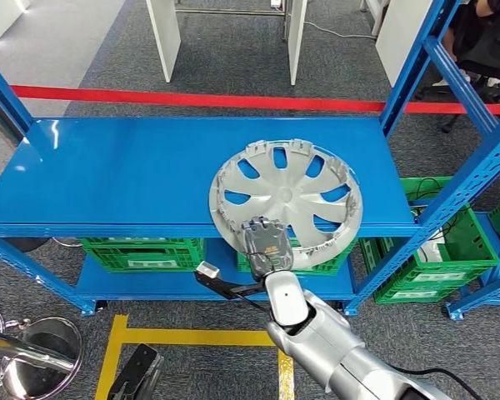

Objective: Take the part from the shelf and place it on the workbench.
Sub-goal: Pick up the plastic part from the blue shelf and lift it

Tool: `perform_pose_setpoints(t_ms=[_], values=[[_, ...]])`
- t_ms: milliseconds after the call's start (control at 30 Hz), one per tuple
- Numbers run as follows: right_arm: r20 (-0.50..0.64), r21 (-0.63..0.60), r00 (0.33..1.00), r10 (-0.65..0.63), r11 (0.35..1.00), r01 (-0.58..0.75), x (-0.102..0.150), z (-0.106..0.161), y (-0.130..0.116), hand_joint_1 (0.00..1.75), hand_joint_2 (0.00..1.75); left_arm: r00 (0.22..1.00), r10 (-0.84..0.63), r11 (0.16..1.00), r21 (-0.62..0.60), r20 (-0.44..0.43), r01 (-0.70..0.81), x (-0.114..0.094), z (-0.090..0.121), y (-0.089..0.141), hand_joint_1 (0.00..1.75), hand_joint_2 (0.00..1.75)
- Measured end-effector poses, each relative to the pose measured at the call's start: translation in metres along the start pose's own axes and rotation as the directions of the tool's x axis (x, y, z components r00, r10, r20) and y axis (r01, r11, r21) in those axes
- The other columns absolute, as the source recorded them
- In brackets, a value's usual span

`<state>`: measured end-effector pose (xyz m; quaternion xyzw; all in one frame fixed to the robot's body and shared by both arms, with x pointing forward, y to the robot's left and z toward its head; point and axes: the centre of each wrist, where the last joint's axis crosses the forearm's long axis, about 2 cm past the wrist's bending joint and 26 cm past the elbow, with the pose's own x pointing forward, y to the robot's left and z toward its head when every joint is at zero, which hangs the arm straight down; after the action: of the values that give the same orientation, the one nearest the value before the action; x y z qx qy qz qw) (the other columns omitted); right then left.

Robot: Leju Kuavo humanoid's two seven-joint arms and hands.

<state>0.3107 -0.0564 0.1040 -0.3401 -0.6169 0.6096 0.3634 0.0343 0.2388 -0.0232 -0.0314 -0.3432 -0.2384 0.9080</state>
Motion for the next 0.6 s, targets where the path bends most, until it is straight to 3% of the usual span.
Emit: perform_pose_setpoints(t_ms=[267, 600], values=[[0.083, -0.175, 0.997, -0.003, 0.984, 0.017, 0.0025, 0.0048, -0.0025, 0.0, 1.75, 1.0, 0.008, 1.0, -0.008, 0.026, -0.007, 0.0001, -0.0001, -0.0003, 0.0, 0.0], [0.134, -0.221, 0.991, -0.029, 0.974, 0.058, 0.0054, 0.0065, -0.0092, 0.0, 1.75, 0.999, 0.014, 1.0, -0.008, 0.043, -0.014, 0.002, -0.0016, 0.0008, 0.0, 0.0]])
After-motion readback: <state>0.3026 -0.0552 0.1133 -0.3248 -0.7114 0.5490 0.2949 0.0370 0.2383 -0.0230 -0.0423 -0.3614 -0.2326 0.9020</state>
